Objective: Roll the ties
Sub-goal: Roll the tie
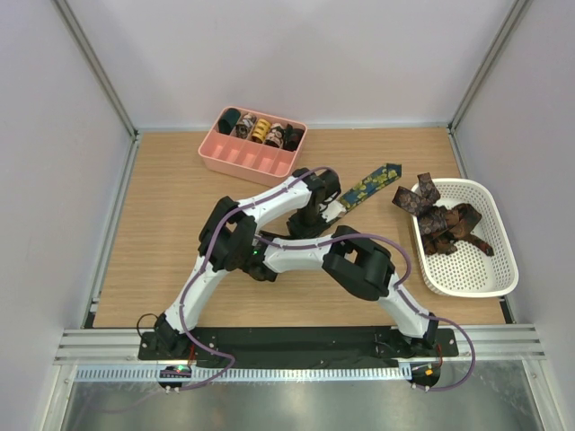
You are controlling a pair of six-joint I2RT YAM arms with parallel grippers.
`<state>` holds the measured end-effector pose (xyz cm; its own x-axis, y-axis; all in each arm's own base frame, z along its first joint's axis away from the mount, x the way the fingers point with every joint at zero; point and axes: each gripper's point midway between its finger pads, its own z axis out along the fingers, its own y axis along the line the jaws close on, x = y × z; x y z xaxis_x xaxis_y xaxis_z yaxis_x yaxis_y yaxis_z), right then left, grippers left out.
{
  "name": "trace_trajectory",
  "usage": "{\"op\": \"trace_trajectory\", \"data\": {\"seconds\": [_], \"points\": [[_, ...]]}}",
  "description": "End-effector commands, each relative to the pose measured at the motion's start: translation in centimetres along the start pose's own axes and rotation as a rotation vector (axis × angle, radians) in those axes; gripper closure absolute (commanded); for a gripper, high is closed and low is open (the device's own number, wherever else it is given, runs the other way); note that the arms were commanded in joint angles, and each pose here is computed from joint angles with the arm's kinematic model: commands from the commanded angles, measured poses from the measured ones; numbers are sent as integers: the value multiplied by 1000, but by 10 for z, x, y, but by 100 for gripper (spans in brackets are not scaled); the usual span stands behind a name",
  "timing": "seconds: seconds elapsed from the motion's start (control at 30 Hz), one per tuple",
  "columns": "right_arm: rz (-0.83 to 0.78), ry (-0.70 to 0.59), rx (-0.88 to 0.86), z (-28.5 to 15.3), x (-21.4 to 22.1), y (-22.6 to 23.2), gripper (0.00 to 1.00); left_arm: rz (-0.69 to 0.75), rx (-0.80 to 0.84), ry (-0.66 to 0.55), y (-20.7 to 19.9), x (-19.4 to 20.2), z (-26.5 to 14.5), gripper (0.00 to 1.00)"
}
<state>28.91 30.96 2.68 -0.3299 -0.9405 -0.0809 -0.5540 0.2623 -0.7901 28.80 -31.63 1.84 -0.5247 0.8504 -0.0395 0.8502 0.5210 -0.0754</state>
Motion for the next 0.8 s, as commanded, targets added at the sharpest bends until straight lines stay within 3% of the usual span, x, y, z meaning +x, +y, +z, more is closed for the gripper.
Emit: {"op": "trace_trajectory", "data": {"seconds": [0.0, 0.03, 0.17, 0.6, 0.77], "points": [[-40, 125, -122, 31, 35, 41, 64, -25, 42, 233, -9, 50, 19, 69], [-33, 123, -119, 30, 34, 40, 70, -26, 40, 233, -8, 50, 18, 68], [-1, 104, -125, 26, 29, 35, 75, -23, 35, 225, -8, 49, 16, 63], [52, 55, -181, 12, 18, 38, 78, 33, -70, 35, 11, 9, -23, 44], [69, 37, -200, 9, 16, 40, 78, 66, -111, -53, 16, -6, -44, 41]]}}
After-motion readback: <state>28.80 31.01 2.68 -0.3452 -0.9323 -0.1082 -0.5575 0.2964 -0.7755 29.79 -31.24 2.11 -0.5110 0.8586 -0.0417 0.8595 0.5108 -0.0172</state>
